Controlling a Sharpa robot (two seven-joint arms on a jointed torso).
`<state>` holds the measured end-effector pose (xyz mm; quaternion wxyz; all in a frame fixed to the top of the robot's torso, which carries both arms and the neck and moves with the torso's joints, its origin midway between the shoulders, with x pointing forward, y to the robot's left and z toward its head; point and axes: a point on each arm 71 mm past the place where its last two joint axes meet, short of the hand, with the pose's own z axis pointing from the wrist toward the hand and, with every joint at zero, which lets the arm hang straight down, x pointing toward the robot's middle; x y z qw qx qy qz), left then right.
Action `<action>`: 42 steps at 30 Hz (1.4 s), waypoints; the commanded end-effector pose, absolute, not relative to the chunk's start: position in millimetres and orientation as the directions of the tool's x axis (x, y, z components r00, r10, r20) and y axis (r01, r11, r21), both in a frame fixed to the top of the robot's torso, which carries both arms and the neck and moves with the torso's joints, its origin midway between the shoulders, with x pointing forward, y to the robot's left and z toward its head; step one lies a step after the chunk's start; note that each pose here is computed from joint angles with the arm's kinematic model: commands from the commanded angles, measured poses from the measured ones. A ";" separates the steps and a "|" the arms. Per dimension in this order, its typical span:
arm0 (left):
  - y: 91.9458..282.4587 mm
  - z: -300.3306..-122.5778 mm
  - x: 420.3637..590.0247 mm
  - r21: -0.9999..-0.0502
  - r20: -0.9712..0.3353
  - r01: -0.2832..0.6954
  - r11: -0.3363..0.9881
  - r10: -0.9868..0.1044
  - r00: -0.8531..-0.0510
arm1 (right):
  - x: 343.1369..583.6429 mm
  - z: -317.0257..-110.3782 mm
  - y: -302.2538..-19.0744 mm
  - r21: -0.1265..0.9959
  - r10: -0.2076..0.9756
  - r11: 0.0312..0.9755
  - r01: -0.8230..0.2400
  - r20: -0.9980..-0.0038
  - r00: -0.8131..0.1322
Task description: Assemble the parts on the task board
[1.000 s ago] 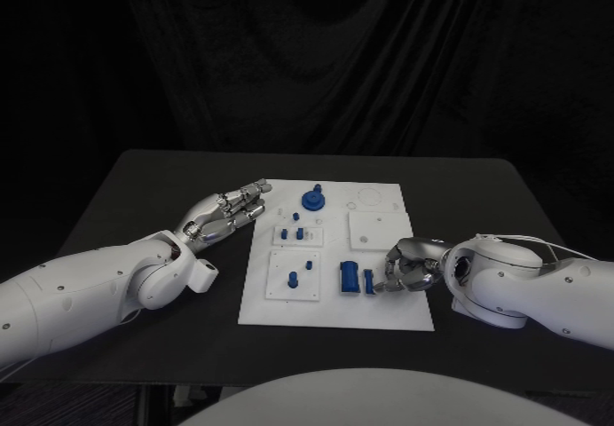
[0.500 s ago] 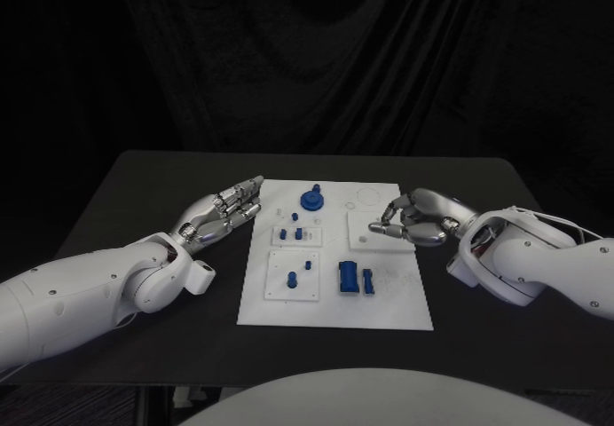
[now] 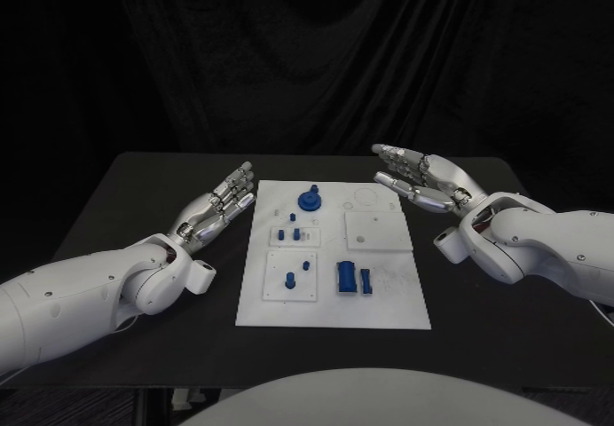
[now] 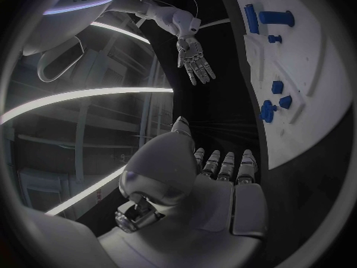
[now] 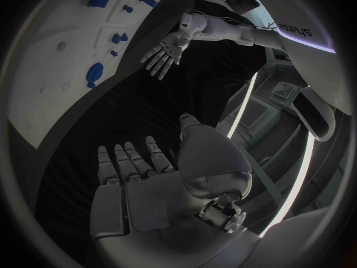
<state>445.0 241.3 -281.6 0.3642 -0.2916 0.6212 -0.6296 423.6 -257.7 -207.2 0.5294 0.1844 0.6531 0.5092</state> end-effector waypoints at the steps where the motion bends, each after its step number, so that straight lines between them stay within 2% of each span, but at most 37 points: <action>1: 244.3 -268.8 445.6 -0.968 -0.086 0.247 -0.051 -0.853 -0.514 | 423.3 -206.6 -257.8 0.916 0.835 0.255 -0.311 -0.370 -0.407; 13: 241.8 -268.8 449.6 -0.960 -0.104 0.278 -0.042 -0.865 -0.491 | 424.0 -218.7 -261.9 0.929 0.846 0.221 -0.297 -0.334 -0.416; 14: 241.3 -282.8 451.0 -0.993 -0.103 0.106 0.056 -0.853 -0.512 | 425.4 -218.2 -262.6 0.916 0.839 0.272 -0.294 -0.376 -0.393; 21: 236.7 -278.2 453.1 -0.993 -0.099 0.108 0.053 -0.874 -0.476 | 430.9 -217.5 -255.6 0.928 0.869 0.251 -0.274 -0.341 -0.359; 28: 222.6 -263.0 458.7 -0.994 -0.076 0.100 0.043 -0.933 -0.351 | 446.2 -217.2 -232.4 0.967 0.947 0.169 -0.191 -0.213 -0.239; 34: 207.1 -244.1 462.3 -0.998 -0.036 0.065 0.024 -0.981 -0.190 | 457.5 -220.5 -207.7 0.995 0.992 0.064 -0.079 -0.072 -0.104; 38: 199.2 -233.7 462.6 -0.999 -0.011 0.034 0.008 -0.995 -0.100 | 460.6 -222.9 -197.2 1.000 0.999 0.013 -0.025 -0.015 -0.044; 42: 194.9 -227.8 462.2 -1.000 0.002 0.013 -0.003 -0.999 -0.048 | 461.7 -224.1 -192.9 1.000 1.000 -0.008 -0.001 0.008 -0.020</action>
